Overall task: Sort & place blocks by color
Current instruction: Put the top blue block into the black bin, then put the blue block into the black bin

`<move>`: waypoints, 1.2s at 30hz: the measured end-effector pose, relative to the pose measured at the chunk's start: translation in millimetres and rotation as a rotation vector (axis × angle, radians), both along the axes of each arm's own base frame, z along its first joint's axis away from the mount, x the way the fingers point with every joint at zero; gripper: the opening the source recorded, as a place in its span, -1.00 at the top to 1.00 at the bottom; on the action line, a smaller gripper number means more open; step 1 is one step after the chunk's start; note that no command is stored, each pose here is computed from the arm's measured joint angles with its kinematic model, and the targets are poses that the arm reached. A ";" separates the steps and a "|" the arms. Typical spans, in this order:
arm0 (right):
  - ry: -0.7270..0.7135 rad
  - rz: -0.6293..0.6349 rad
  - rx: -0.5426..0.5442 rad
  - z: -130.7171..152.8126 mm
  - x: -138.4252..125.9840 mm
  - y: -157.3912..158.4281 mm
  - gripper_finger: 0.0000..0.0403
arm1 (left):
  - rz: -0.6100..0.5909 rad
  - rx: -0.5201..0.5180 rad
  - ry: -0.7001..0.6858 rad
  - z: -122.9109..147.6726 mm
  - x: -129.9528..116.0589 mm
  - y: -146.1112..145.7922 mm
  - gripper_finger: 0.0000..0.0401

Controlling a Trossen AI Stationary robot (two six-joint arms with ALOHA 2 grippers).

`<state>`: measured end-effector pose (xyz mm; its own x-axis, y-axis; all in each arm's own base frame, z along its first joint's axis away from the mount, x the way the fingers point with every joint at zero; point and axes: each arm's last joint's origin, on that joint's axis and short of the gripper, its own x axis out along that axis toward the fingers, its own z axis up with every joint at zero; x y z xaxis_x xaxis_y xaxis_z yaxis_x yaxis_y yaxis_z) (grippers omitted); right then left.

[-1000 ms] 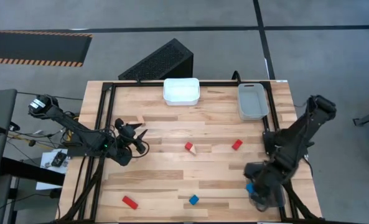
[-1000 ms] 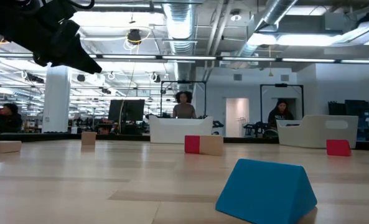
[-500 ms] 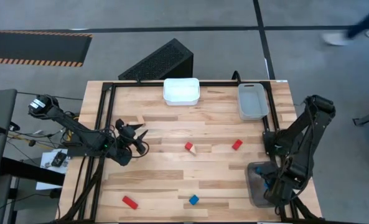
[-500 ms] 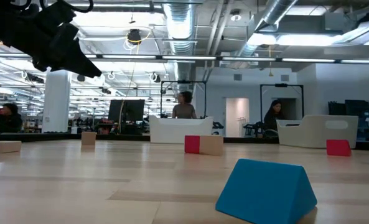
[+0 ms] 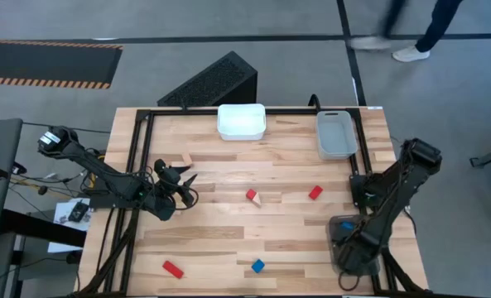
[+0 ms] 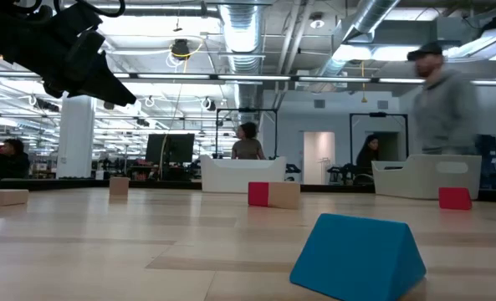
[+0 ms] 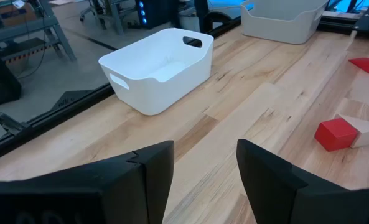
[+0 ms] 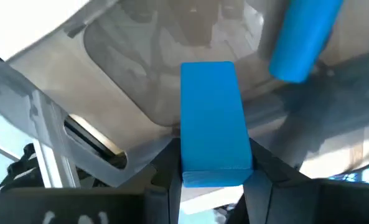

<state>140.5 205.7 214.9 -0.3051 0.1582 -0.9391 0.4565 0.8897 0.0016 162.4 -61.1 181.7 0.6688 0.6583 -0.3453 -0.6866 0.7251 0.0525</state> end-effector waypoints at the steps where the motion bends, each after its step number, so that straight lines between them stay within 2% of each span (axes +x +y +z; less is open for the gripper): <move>1: 0.014 0.013 0.004 -2.9 2.2 0.2 0.38 | 0.000 0.000 0.000 0.0 0.0 0.0 0.17; 8: 0.065 0.129 0.033 -23.4 13.1 5.8 0.35 | -0.002 0.003 0.005 0.0 0.0 0.0 0.17; 14: 0.079 0.175 0.020 -30.0 15.5 5.6 -0.15 | -0.003 0.005 0.006 -0.1 0.0 0.0 0.17; 17: 0.093 0.174 0.006 -29.5 14.2 4.2 -0.27 | -0.003 0.005 0.006 -0.1 0.0 0.0 0.17; 26: 0.147 0.157 -0.018 -28.3 9.3 2.5 -0.31 | -0.003 -0.002 -0.008 0.7 0.8 -0.5 0.17; 31: 0.197 0.148 -0.093 -12.8 5.1 -6.1 -0.31 | -0.002 -0.002 -0.008 0.7 0.8 -0.5 0.17; 33: 0.176 0.146 -0.132 -2.3 3.6 -10.3 -0.31 | -0.002 -0.002 -0.008 0.8 0.8 -0.5 0.17; 36: 0.044 0.135 -0.168 16.3 6.4 -17.0 -0.31 | 0.000 -0.007 -0.013 0.8 0.9 -0.5 0.17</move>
<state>146.9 188.7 231.3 -0.3540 -0.0443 -0.9342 0.3295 0.9289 -0.1689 163.3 -61.6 182.5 0.6733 0.6562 -0.3408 -0.6874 0.7253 0.0383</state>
